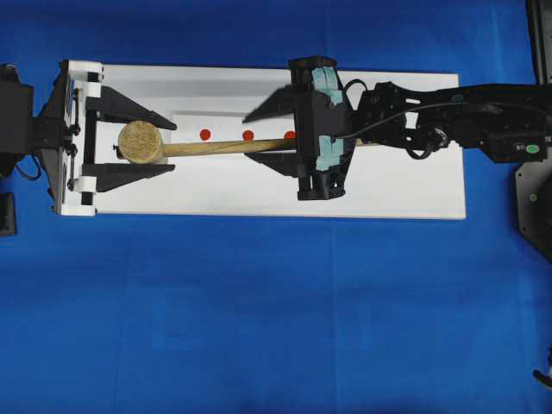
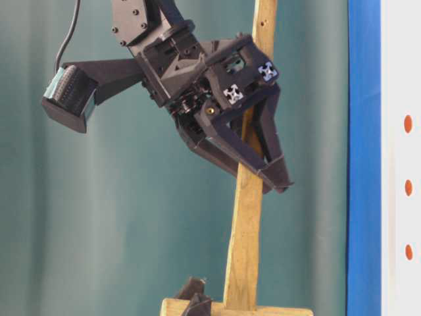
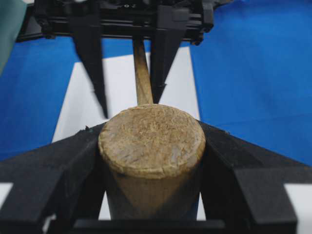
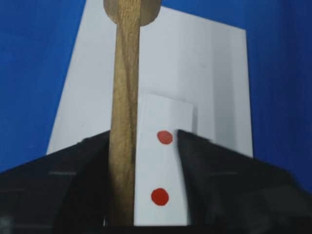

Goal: Hit the mark with a hammer.
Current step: 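Open the left gripper and withdraw it from the mallet head, then position the mallet head above the red dots with the right gripper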

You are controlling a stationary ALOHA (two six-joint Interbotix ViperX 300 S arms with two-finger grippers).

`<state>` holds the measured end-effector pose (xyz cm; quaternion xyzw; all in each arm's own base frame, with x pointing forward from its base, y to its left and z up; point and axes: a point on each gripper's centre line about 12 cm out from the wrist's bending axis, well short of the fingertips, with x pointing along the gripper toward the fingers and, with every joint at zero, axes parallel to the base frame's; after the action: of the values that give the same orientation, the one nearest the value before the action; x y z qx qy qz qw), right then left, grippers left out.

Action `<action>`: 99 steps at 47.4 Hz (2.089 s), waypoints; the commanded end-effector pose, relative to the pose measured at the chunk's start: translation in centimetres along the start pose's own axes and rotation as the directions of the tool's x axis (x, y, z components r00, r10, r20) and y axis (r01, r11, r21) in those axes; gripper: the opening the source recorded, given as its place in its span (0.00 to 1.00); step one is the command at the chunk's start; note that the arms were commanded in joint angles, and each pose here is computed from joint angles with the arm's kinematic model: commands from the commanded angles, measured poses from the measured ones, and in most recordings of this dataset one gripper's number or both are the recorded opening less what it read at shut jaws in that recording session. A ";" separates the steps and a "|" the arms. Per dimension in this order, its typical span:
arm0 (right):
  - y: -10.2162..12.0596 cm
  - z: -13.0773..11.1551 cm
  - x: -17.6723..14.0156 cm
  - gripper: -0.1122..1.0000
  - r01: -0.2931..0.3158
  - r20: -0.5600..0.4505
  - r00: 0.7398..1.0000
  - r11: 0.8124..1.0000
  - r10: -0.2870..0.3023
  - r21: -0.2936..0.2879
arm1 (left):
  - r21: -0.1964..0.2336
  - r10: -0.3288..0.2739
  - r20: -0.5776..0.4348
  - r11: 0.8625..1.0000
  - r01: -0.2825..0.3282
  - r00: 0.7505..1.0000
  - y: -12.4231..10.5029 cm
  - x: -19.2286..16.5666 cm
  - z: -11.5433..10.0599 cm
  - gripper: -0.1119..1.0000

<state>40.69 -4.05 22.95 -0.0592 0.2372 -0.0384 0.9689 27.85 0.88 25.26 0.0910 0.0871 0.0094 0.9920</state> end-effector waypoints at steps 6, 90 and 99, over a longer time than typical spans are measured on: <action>-0.2 1.3 -0.4 0.13 0.001 0.030 1.000 1.000 -0.002 0.009 | -0.006 0.007 0.053 1.000 -0.007 0.999 0.2 0.0 1.7 0.51; 0.4 -2.5 -7.4 0.11 -0.017 0.010 1.000 0.981 0.015 0.192 | -0.042 0.037 0.045 0.999 -0.035 0.998 0.8 -8.1 0.6 0.85; -0.1 -2.3 -6.9 0.11 0.003 0.014 1.000 0.980 -0.006 0.198 | -0.058 0.032 0.031 0.998 -0.031 0.999 0.7 -8.0 0.3 0.85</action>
<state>32.90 -3.15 22.56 0.0364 0.2520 -0.0528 0.9656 19.80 1.17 26.76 0.0683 0.0716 0.0248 0.9948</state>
